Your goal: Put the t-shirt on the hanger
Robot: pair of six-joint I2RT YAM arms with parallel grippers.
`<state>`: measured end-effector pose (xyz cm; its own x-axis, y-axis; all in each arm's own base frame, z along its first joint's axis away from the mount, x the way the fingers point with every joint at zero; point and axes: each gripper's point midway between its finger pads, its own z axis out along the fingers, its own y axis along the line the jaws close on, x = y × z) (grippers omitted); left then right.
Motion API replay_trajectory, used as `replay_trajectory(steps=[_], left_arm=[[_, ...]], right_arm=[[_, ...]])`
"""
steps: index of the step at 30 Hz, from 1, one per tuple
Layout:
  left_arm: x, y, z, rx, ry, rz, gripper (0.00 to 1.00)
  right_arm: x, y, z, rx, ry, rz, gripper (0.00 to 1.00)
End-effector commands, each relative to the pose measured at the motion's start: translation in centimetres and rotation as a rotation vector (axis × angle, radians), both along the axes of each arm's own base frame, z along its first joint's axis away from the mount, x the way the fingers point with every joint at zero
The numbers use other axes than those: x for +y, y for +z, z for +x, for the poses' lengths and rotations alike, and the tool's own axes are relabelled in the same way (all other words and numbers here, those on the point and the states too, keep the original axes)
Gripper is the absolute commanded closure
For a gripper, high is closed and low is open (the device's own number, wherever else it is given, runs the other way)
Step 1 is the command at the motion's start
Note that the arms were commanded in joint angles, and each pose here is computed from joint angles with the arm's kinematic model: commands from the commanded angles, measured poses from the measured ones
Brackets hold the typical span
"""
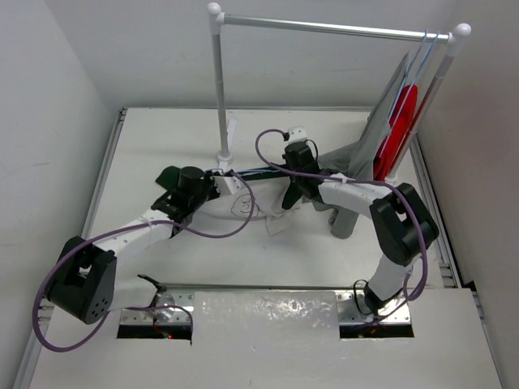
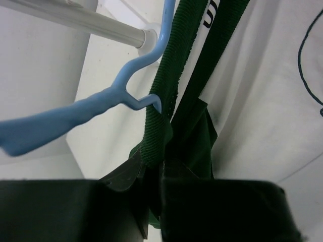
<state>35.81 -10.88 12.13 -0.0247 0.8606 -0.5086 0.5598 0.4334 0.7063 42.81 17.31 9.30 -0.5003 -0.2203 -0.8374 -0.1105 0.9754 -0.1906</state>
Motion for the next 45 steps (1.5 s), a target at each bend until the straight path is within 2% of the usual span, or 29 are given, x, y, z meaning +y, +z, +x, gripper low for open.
replay_trajectory(steps=[1, 3, 6, 7, 9, 11, 13, 15, 16, 18, 19, 20, 22, 26, 28, 30, 33, 34, 35, 36, 38, 40, 43, 45], left_arm=[[7.1, -0.3, -0.7, -0.006, 0.192, 0.298, 1.0], [7.3, -0.9, -1.1, -0.003, 0.17, 0.345, 1.0], [7.5, -2.1, -1.0, -0.011, 0.137, 0.421, 1.0], [7.6, -2.3, -1.0, -0.01, 0.139, 0.436, 1.0], [7.7, -2.3, -0.7, -0.027, 0.154, 0.449, 1.0], [7.5, -1.9, -0.2, -0.045, 0.16, 0.433, 1.0], [6.2, -1.8, 0.1, -0.035, 0.144, 0.34, 1.0], [4.9, -0.3, 1.4, -0.04, 0.148, 0.253, 1.0], [4.1, -1.0, 1.3, 0.001, 0.146, 0.209, 1.0], [2.2, -0.1, 2.1, 0.015, 0.129, 0.096, 1.0], [1.6, -0.4, 1.8, 0.049, 0.107, 0.069, 1.0], [0.8, -0.1, 1.8, 0.063, 0.081, 0.036, 1.0], [-1.5, -0.3, 0.8, 0.135, -0.012, -0.052, 1.0], [-4.1, -0.1, -0.4, 0.222, -0.1, -0.164, 1.0], [-4.7, -0.3, -0.8, 0.248, -0.117, -0.196, 1.0], [-5.2, 0.0, -0.9, 0.257, -0.127, -0.225, 1.0], [-5.8, 0.6, -0.9, 0.264, -0.135, -0.261, 1.0], [-5.8, 0.7, -0.9, 0.265, -0.137, -0.264, 1.0], [-5.9, 0.9, -1.1, 0.264, -0.143, -0.267, 1.0], [-5.9, 0.9, -1.2, 0.263, -0.148, -0.265, 1.0], [-5.9, 0.7, -1.8, 0.273, -0.169, -0.258, 1.0], [-6.1, 0.7, -2.7, 0.278, -0.216, -0.251, 1.0], [-6.6, 0.5, -3.7, 0.3, -0.283, -0.237, 1.0], [-6.9, 0.2, -4.1, 0.316, -0.318, -0.229, 1.0]], right_arm=[[-10.8, -0.9, -2.0, 0.075, -0.271, -0.385, 1.0], [-8.0, -1.3, -1.7, 0.068, -0.129, -0.25, 1.0], [-5.8, 0.3, -0.9, 0.005, -0.065, -0.151, 1.0], [-6.2, 0.6, -0.9, 0.001, -0.09, -0.177, 1.0], [-7.8, 2.7, -0.9, -0.037, -0.195, -0.335, 1.0], [-7.4, 2.8, -1.2, -0.014, -0.184, -0.488, 1.0], [-5.8, 1.9, -1.2, 0.0, -0.125, -0.509, 1.0], [-3.3, 0.7, -1.4, 0.005, -0.035, -0.424, 1.0], [-1.1, 0.0, -1.5, 0.009, 0.065, -0.314, 1.0], [2.0, 0.8, -1.3, -0.036, 0.186, -0.188, 1.0], [4.8, 2.0, -1.9, -0.061, 0.319, -0.081, 1.0], [5.8, 1.7, -3.0, -0.06, 0.39, -0.034, 1.0], [9.1, 4.2, -4.6, -0.139, 0.566, 0.101, 1.0], [11.0, 6.9, -6.6, -0.204, 0.698, 0.148, 1.0], [11.4, 7.0, -7.2, -0.213, 0.727, 0.091, 1.0], [12.8, 6.5, -8.2, -0.192, 0.776, 0.062, 1.0], [15.2, 6.4, -9.5, -0.165, 0.899, 0.126, 0.98], [15.6, 6.7, -9.6, -0.166, 0.914, 0.14, 0.9], [15.7, 6.5, -10.0, -0.147, 0.932, 0.146, 0.73], [15.5, 6.9, -9.9, -0.157, 0.93, 0.132, 0.42], [14.3, 7.3, -9.7, -0.177, 0.903, 0.102, 0.24], [12.7, 8.9, -9.5, -0.238, 0.881, 0.071, 0.12], [12.2, 10.8, -10.0, -0.294, 0.929, 0.014, 0.12], [12.4, 10.6, -10.9, -0.263, 0.995, -0.004, 0.15]])
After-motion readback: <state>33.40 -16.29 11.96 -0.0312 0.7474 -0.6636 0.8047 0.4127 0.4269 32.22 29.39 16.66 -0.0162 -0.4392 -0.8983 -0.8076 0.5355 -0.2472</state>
